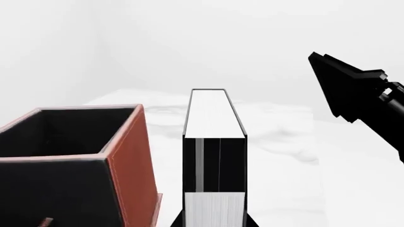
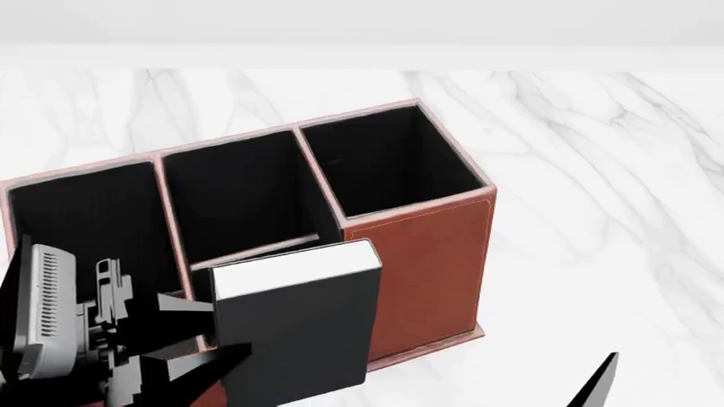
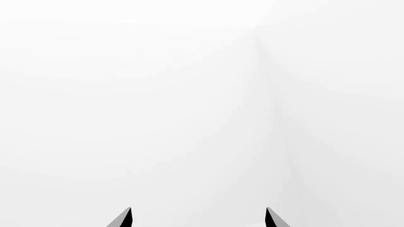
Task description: Pick up the book and place it in the back compartment of the caddy.
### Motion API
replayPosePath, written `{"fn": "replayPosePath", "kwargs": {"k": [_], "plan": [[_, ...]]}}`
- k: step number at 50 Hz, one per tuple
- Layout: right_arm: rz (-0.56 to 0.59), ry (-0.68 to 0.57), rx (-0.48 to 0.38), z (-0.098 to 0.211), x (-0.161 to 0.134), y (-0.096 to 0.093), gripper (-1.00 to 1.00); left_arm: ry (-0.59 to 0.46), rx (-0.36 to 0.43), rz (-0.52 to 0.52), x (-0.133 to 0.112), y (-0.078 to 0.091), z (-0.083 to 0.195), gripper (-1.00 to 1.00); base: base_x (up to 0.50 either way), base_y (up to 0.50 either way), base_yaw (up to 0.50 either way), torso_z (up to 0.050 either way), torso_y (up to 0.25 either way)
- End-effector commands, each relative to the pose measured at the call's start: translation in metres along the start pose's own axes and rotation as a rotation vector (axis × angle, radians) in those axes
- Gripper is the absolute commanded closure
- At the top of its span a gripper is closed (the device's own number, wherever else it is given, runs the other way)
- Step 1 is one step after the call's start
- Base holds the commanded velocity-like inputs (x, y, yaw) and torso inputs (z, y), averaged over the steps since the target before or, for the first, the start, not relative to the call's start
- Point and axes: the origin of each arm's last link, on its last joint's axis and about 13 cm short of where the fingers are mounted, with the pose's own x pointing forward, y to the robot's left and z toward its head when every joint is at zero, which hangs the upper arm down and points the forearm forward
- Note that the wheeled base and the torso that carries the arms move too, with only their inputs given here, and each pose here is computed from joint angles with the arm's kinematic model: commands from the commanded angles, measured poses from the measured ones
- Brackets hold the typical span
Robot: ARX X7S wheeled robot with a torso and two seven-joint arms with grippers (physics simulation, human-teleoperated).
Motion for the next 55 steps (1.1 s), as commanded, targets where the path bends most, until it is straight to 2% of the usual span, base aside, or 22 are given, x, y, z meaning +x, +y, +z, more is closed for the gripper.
{"fn": "replayPosePath", "kwargs": {"k": [1, 10, 29, 55], "plan": [[0.0, 0.001, -0.002, -0.001, 0.0, 0.0, -1.0, -0.085, 0.008, 0.026, -0.001, 0.009, 0.009, 1.0, 0.0, 0.0, 0.0, 0.0, 0.01], [0.005, 0.001, -0.003, -0.001, 0.0, 0.0, -1.0, -0.077, 0.029, 0.085, 0.002, 0.015, 0.004, 1.0, 0.0, 0.0, 0.0, 0.001, 0.001], [0.002, 0.003, -0.002, -0.002, 0.001, 0.0, -1.0, -0.072, 0.033, 0.12, 0.005, 0.032, 0.001, 1.0, 0.0, 0.0, 0.0, 0.0, 0.001], [0.002, 0.007, -0.007, -0.002, 0.0, 0.001, -1.0, -0.089, 0.016, 0.096, -0.007, 0.052, 0.005, 1.0, 0.0, 0.0, 0.0, 0.0, 0.001]]}}
